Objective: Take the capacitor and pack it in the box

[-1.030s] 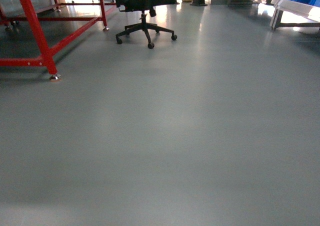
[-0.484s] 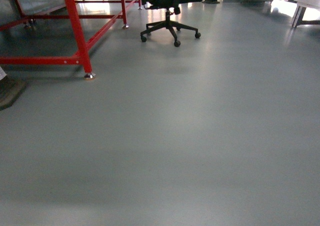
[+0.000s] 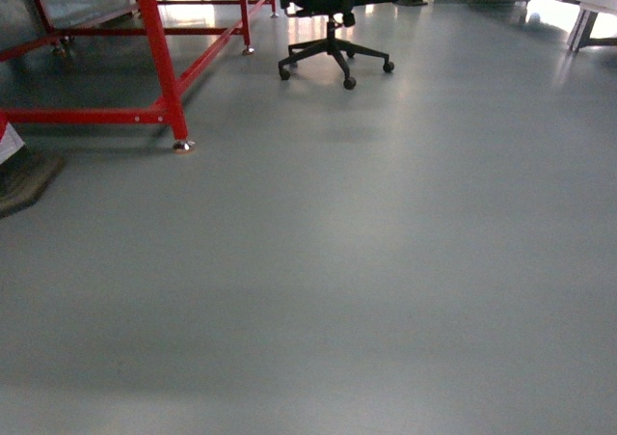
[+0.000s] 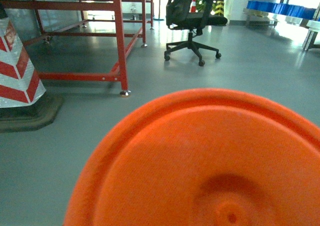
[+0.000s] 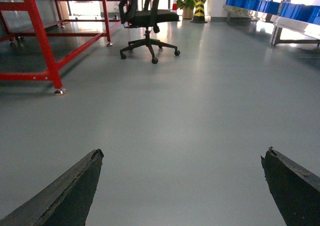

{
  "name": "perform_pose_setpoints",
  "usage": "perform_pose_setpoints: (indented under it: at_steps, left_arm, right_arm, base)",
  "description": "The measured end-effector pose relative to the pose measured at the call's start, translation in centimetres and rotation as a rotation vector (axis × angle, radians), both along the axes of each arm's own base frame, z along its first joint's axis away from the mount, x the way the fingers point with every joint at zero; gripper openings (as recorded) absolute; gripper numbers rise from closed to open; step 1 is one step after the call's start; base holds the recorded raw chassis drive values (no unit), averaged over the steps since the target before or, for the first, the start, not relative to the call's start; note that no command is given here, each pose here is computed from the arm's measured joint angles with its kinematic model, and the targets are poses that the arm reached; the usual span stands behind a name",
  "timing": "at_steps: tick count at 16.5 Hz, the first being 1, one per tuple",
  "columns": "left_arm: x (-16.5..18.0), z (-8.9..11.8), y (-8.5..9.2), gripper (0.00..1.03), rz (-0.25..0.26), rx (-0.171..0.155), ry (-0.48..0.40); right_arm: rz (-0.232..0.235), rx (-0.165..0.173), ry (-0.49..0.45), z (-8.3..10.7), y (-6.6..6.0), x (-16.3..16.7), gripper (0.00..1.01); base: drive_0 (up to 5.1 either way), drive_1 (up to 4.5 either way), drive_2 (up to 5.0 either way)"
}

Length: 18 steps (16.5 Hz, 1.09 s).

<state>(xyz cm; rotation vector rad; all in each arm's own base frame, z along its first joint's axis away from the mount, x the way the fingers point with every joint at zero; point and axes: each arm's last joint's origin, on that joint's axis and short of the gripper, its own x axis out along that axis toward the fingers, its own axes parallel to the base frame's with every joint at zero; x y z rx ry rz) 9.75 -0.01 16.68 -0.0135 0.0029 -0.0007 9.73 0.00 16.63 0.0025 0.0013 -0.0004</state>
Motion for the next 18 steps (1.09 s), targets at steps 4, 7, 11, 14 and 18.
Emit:
perform_pose_setpoints:
  at_steps: [4,7,11,14,18]
  left_arm:
    - [0.0,0.01,0.0,0.43,0.001,0.0,-0.001]
    - [0.0,0.02,0.0,0.43,0.0,0.0,-0.002]
    - [0.0,0.0,0.01,0.43,0.001,0.0,0.0]
    - [0.0,0.0,0.01,0.43,0.002,0.0,0.0]
    - [0.0,0.0,0.01,0.43,0.001,0.0,0.0]
  right_arm:
    - [0.0,0.0,-0.006,0.06,0.0,0.0,0.98]
    - [0.0,0.0,-0.003,0.03,0.0,0.0,0.98]
    - [0.0,0.0,-0.003,0.03,0.0,0.0,0.98]
    - [0.0,0.0,-0.004,0.04,0.0,0.0,0.98]
    - [0.0,0.0,-0.005,0.05,0.0,0.0,0.98]
  base:
    - [-5.1,2.35,2.4]
    - [-4.9,2.51,2.5]
    - [-5.0,2.37,2.4]
    - [-5.0,2.43,2.4]
    - [-5.1,2.33,2.3]
